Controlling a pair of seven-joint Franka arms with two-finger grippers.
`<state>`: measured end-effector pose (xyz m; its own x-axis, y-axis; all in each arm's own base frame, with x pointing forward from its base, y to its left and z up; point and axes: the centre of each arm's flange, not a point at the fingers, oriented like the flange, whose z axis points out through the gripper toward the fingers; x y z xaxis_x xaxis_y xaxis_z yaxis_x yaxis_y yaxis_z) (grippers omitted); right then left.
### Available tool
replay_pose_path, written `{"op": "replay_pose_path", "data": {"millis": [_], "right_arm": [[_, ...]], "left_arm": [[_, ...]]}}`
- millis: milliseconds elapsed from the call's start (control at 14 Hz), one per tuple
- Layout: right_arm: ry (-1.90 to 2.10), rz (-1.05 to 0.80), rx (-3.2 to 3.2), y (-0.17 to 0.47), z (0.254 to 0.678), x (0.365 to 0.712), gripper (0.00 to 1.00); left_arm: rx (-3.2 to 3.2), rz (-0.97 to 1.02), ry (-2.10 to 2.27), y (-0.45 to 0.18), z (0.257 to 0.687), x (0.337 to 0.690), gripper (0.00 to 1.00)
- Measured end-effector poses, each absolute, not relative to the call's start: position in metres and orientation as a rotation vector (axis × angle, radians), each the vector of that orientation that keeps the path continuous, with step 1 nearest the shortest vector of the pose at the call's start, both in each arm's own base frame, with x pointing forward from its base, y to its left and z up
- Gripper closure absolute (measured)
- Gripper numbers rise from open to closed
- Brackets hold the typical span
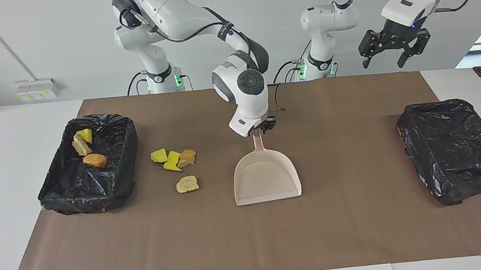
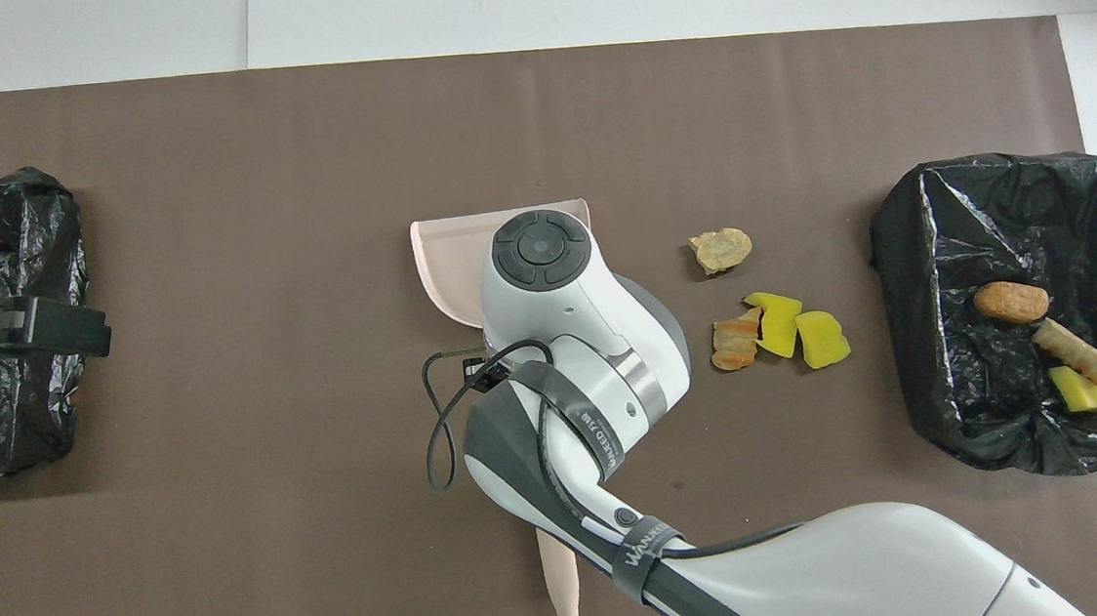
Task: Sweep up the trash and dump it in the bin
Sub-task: 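Bring the dustpan back and lower it near the remaining yellow pieces, then release the dustpan and withdraw the right gripper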
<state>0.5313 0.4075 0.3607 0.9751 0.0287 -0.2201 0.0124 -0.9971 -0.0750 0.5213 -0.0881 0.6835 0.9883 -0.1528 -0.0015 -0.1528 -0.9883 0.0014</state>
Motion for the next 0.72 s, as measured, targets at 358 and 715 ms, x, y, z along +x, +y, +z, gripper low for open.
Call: {"op": "replay_pose_path", "data": {"millis": [358,715], "right_arm": [[-0.076,0.336,-3.085,0.397,0.447,0.497,0.0],[-0.168,0.467,-3.1,0.401,0.468,0.375,0.0]], "left_arm": [[3.134,0.005,-0.193,-0.072,0.684,0.524,0.0],[3.13,0.003,-0.231,-0.085,0.684,0.522,0.0]]}}
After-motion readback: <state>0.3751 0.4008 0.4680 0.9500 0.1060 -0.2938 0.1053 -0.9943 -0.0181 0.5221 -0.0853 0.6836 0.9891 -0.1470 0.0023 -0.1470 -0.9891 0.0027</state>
